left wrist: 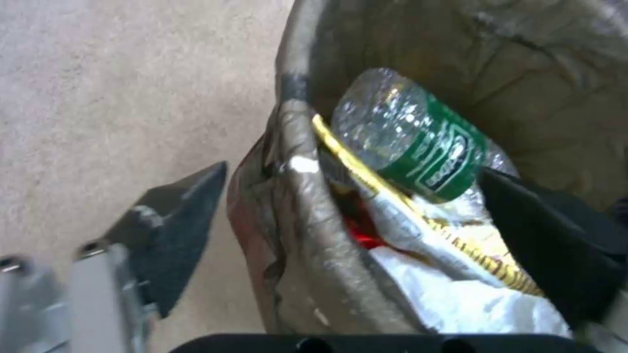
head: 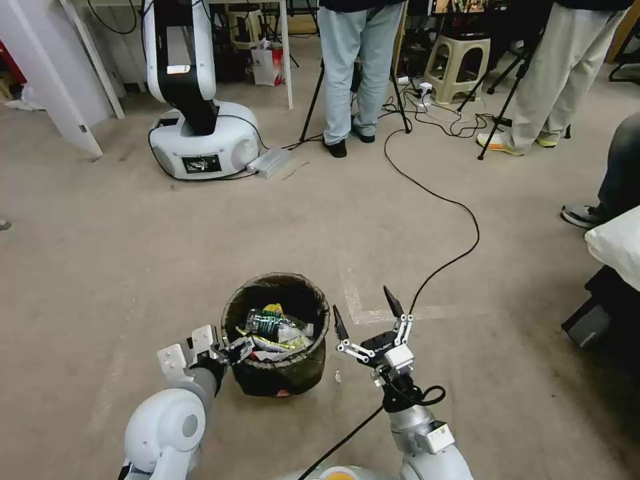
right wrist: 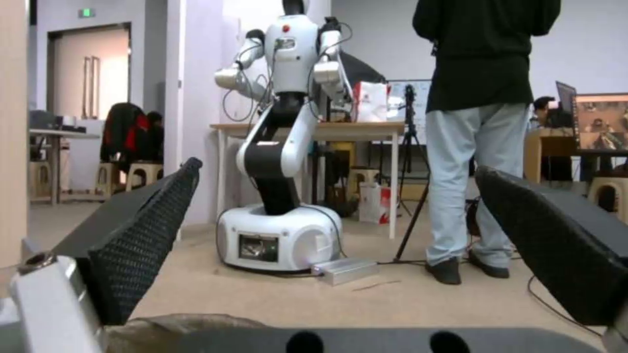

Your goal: Pick up the trash bin, then pick up the garbage from the floor and place it into the trash bin.

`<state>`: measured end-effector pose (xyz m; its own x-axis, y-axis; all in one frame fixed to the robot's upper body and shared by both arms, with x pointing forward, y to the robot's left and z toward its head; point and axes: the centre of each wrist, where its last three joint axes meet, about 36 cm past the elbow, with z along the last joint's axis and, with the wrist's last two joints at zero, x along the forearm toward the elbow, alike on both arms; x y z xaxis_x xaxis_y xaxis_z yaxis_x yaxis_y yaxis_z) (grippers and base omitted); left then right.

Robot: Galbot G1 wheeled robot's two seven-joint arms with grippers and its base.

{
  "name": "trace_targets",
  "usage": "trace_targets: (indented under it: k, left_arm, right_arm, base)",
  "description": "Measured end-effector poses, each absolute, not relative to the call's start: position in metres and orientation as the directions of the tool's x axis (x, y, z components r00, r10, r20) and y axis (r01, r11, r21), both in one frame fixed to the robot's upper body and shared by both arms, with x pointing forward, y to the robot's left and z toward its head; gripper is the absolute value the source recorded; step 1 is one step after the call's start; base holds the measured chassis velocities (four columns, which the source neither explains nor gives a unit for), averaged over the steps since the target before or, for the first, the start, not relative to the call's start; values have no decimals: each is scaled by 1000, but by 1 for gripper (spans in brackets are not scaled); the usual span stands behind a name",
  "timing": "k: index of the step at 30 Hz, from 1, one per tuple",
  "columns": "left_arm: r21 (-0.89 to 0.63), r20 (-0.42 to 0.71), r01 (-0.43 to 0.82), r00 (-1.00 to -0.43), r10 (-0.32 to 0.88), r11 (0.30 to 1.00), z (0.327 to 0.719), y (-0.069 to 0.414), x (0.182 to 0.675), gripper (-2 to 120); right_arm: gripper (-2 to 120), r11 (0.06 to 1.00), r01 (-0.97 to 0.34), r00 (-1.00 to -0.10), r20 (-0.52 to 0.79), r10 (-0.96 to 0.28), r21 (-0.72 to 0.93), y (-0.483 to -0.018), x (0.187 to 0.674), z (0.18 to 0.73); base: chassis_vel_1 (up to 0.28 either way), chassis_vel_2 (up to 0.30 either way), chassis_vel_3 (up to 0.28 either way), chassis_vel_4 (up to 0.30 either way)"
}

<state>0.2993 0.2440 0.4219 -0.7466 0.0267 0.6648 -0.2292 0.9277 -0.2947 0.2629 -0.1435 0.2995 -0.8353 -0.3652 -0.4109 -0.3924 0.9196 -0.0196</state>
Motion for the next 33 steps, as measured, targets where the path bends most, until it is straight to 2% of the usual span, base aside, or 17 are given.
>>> trace_targets:
  k: [2, 3, 5, 7, 10, 11, 14, 15, 16, 19, 20, 22, 25, 33]
  left_arm:
    - [-295, 664, -229, -747, 27, 928, 422, 244, 299, 97]
    - [-299, 654, -221, -756, 30, 928, 426, 245, 299, 103]
    - [-298, 637, -208, -771, 31, 932, 432, 245, 297, 108]
    - [-296, 635, -207, -772, 30, 932, 432, 245, 297, 109]
    - [-223, 571, -191, -820, -31, 956, 435, 243, 288, 113]
    - [-223, 571, -191, -820, -31, 956, 435, 243, 288, 113]
    - [-164, 463, -169, -883, -75, 972, 428, 239, 277, 115]
    - [-164, 463, -169, -883, -75, 972, 428, 239, 277, 115]
    - [-76, 325, -152, -938, -119, 985, 415, 237, 269, 115]
    - [39, 145, -117, -982, -121, 992, 384, 235, 254, 112]
    - [39, 145, -117, -982, -121, 992, 384, 235, 254, 112]
    - [51, 61, -96, -993, -99, 994, 370, 232, 244, 108]
    - [65, 5, -73, -997, -73, 995, 357, 231, 233, 103]
    - [95, -43, -56, -998, -52, 994, 343, 228, 227, 100]
  right_arm:
    - [100, 919, -393, -835, -411, -366, -20, -143, 263, 299]
    - [100, 918, -396, -834, -411, -368, -20, -142, 262, 299]
    - [100, 918, -397, -833, -412, -369, -20, -141, 262, 299]
    - [100, 918, -397, -833, -412, -369, -20, -141, 262, 299]
    - [100, 933, -359, -846, -419, -329, -8, -142, 266, 304]
    - [100, 933, -359, -846, -419, -329, -8, -142, 266, 304]
    - [100, 948, -320, -860, -420, -290, -1, -142, 269, 309]
    - [100, 948, -320, -860, -420, -290, -1, -142, 269, 309]
    - [100, 961, -275, -879, -408, -249, 6, -142, 270, 311]
    - [100, 988, -155, -925, -354, -140, 14, -138, 272, 314]
    - [100, 988, -155, -925, -354, -140, 14, -138, 272, 314]
    - [100, 994, -104, -940, -329, -91, 20, -137, 273, 316]
    - [100, 997, -79, -947, -314, -68, 24, -136, 272, 318]
    - [100, 997, -78, -949, -308, -67, 25, -137, 269, 319]
  base:
    - [0, 0, 0, 0]
    - [0, 0, 0, 0]
    - [0, 0, 0, 0]
    - [0, 0, 0, 0]
    - [0, 0, 0, 0]
    - [0, 0, 0, 0]
    - [0, 0, 0, 0]
    - [0, 0, 0, 0]
    - [0, 0, 0, 0]
    - [0, 0, 0, 0]
    - [0, 0, 0, 0]
    - [0, 0, 0, 0]
    - [0, 0, 0, 0]
    - [0, 0, 0, 0]
